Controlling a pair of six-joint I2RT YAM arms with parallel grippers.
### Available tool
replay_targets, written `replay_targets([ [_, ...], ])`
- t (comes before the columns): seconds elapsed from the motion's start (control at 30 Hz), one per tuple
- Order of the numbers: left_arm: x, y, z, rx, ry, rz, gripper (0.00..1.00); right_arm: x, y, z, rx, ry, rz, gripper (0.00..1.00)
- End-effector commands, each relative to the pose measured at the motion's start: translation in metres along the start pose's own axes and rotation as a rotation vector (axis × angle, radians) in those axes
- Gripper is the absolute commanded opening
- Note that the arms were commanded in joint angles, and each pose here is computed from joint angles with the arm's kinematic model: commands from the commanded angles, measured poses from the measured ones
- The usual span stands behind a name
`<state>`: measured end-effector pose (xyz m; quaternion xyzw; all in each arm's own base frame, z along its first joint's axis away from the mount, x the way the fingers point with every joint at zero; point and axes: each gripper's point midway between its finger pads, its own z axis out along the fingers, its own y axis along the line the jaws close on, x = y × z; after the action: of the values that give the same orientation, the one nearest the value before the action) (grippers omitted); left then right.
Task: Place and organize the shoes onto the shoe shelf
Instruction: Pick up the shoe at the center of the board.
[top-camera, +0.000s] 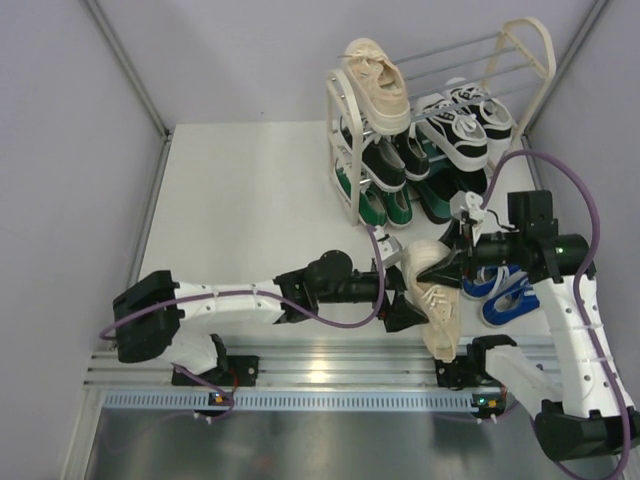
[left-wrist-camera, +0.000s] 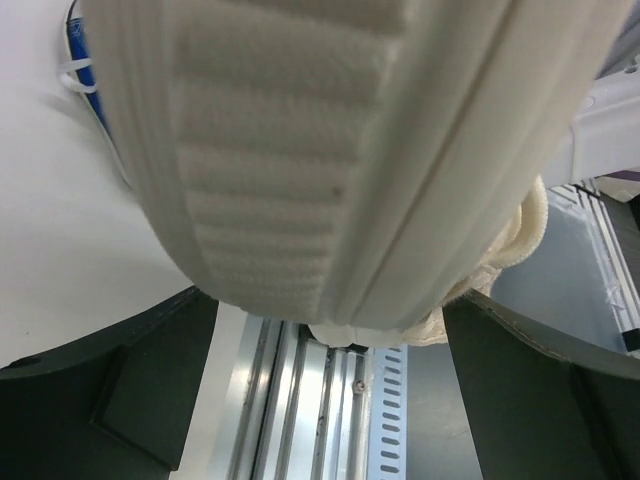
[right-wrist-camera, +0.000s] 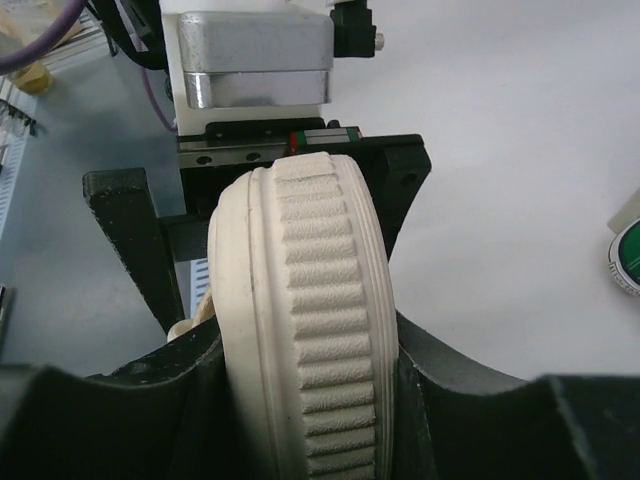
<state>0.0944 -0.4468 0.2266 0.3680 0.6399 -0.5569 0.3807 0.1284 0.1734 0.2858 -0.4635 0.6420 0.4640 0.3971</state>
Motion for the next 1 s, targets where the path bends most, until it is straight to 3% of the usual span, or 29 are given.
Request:
replay_targets([
  [0.0,-0.049,-0.032,0.006,0.137,-0.160,0.026,0.98,-0.016,0.019,0.000,-0.064,-0.073,-0.084,0.00],
  [0.13,-0.049,-0.031,0.008,0.139,-0.177,0.003,0.95,-0.016,0.026,0.002,-0.093,-0.101,-0.075,0.00],
  [0.23,-0.055,-0.031,0.011,0.141,-0.204,-0.026,0.81,-0.015,0.025,0.002,-0.093,-0.101,-0.072,0.00],
  [0.4,-0.053,-0.029,0.017,0.137,-0.201,-0.082,0.20,-0.015,0.019,0.003,-0.081,-0.097,-0.055,0.00],
  [0.47,-0.048,-0.025,0.016,0.122,-0.196,-0.099,0.03,-0.014,0.018,0.003,-0.064,-0.089,-0.048,0.01],
  [0.5,-0.051,-0.025,0.014,0.115,-0.208,-0.112,0.00,-0.014,0.017,0.003,-0.054,-0.085,-0.049,0.04],
  [0.6,-0.050,-0.023,0.003,0.096,-0.229,-0.143,0.00,-0.009,0.006,0.002,0.014,-0.054,-0.044,0.26],
  [0.63,-0.050,-0.022,0.000,0.087,-0.236,-0.154,0.00,-0.010,0.003,0.001,0.035,-0.050,-0.053,0.37],
  [0.67,-0.043,-0.017,-0.005,0.066,-0.230,-0.173,0.00,-0.010,0.000,0.000,0.062,-0.043,-0.041,0.54],
  [0.83,-0.053,-0.008,-0.038,-0.018,-0.325,-0.276,0.00,-0.014,-0.034,-0.021,0.346,0.029,-0.066,0.97],
  [0.97,-0.062,0.010,-0.064,-0.126,-0.434,-0.372,0.00,-0.012,-0.026,-0.030,0.400,0.033,-0.119,0.99],
])
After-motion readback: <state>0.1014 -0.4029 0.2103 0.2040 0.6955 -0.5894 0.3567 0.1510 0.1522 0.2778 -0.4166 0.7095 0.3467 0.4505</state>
